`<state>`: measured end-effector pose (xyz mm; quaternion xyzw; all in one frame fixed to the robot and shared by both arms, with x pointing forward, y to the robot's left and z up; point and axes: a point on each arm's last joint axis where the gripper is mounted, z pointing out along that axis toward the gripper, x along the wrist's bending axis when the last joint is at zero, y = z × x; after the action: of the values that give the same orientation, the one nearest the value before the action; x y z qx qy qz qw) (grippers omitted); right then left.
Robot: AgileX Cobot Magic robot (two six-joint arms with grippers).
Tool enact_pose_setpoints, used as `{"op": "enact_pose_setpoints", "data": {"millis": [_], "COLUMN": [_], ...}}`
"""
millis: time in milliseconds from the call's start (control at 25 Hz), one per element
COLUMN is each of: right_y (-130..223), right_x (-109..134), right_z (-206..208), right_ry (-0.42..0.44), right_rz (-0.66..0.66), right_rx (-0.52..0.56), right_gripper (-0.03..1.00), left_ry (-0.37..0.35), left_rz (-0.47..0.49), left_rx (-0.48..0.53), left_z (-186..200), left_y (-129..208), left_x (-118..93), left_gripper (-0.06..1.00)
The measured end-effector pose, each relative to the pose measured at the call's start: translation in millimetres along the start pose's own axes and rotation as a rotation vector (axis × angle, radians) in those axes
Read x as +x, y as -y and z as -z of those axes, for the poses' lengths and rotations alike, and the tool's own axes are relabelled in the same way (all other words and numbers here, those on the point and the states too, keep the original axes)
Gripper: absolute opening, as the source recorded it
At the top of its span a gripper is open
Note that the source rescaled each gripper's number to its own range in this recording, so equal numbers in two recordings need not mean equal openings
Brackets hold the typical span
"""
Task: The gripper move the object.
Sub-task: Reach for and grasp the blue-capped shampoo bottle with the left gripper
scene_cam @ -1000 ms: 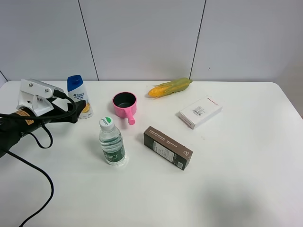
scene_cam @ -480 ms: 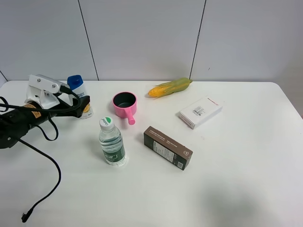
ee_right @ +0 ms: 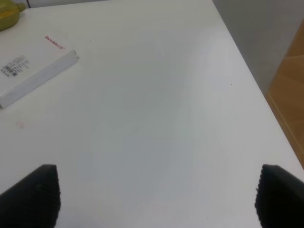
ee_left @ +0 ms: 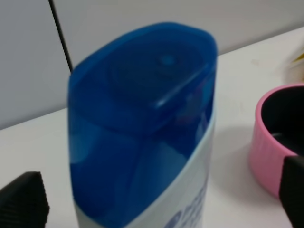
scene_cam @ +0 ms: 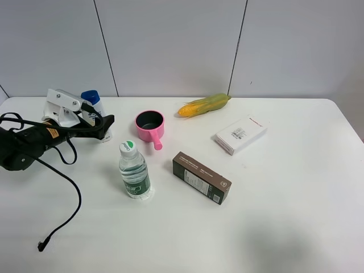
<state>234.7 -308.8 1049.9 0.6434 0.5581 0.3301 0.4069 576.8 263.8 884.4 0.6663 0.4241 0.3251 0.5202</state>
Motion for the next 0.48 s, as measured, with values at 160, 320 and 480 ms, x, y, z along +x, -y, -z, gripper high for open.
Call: {"op": "enact_pose_setpoints", "data": {"millis": [160, 320, 480], "right_y": [0.0, 0.0, 0.0], "right_x": [0.0, 0.0, 0.0], "right_z": [0.0, 0.0, 0.0], "right_ry": [0.000, 0.000, 0.000], "right_rz": [0.000, 0.000, 0.000], "right_rx": [0.000, 0.000, 0.000], "right_gripper": [1.00, 1.00, 1.00], "left_ry": [0.002, 0.002, 0.003], "left_rz": [0.005, 0.006, 0.006], "left_rx": [0.014, 0.015, 0.014], "left_z": [-1.4, -1.5, -1.7], "left_y": [4.9, 5.3, 5.1], "left_x": [0.0, 0.0, 0.1], "left_gripper": [0.98, 0.55, 0.01]}}
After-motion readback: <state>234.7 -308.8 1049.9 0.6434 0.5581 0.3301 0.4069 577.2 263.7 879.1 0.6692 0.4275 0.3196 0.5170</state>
